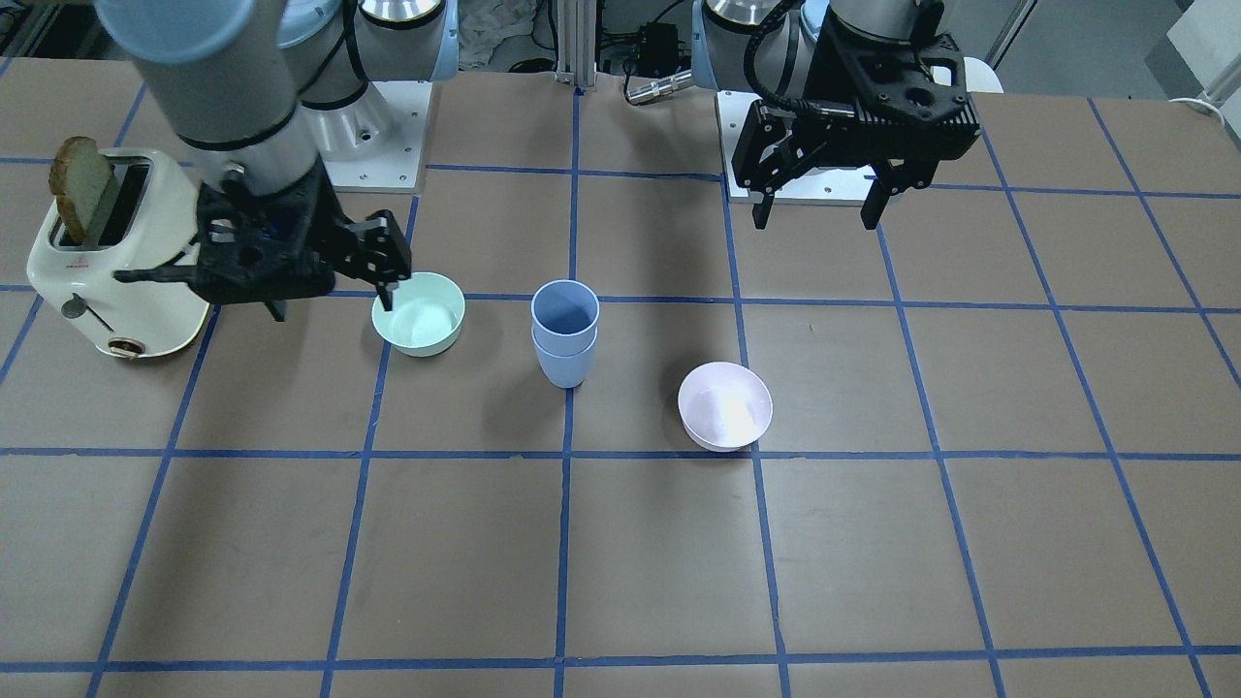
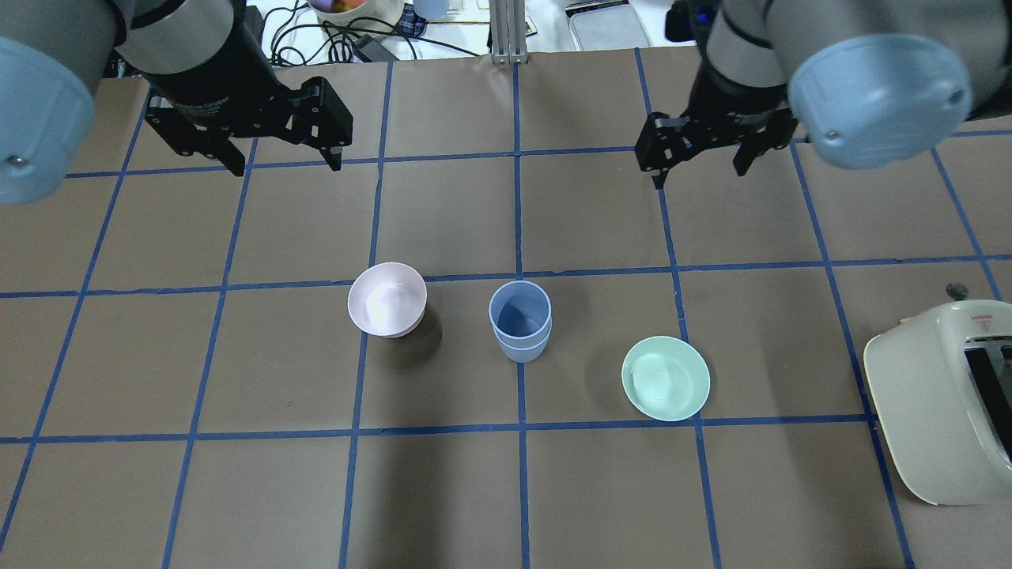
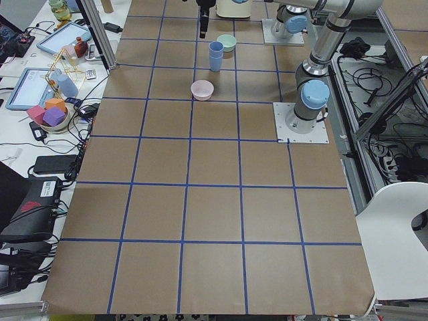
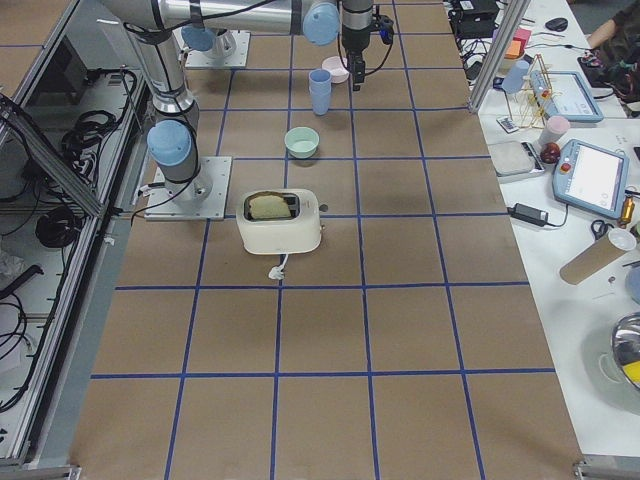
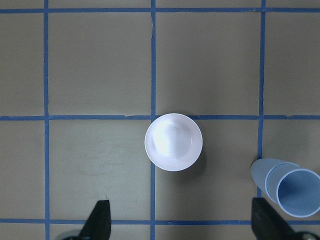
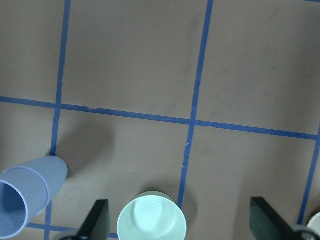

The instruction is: Stack blue cups with both arms

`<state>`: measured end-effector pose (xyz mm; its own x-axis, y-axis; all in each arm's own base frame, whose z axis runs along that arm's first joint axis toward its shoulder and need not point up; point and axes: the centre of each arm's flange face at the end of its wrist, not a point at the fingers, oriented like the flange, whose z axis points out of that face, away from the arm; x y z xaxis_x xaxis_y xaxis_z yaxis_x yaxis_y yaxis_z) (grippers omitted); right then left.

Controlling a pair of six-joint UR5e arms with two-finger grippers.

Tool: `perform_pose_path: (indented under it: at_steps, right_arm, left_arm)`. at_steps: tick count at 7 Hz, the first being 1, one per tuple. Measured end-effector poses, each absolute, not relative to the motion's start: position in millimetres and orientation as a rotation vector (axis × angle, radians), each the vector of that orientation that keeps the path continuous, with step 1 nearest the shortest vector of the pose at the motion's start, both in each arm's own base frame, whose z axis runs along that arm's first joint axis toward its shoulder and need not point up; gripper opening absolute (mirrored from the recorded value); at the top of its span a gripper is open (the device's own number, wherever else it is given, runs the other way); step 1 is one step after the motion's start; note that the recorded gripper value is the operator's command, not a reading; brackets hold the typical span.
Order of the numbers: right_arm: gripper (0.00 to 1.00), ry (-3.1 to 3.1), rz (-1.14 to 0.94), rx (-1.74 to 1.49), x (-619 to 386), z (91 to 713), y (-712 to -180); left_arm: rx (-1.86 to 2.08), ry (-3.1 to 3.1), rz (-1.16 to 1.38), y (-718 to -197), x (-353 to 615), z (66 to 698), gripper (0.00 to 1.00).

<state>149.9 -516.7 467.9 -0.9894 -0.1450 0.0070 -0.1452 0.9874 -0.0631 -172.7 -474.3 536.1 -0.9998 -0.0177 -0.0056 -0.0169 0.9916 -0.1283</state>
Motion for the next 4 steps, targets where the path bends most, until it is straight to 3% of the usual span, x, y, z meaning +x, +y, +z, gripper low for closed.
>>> perform_pose_path:
  at_steps: [2, 4]
  right_arm:
    - [1.00, -3.119, 0.190, 0.258, 134.9, 525.9, -506.0]
    - [1.00, -3.112, 0.206, 0.275, 136.8, 537.5, -505.5]
  left_arm:
    - [-0.027, 3.128, -0.200, -474.2, -172.7, 535.7, 1.00]
    - [-0.027, 3.128, -0.200, -474.2, -172.7, 535.6, 1.00]
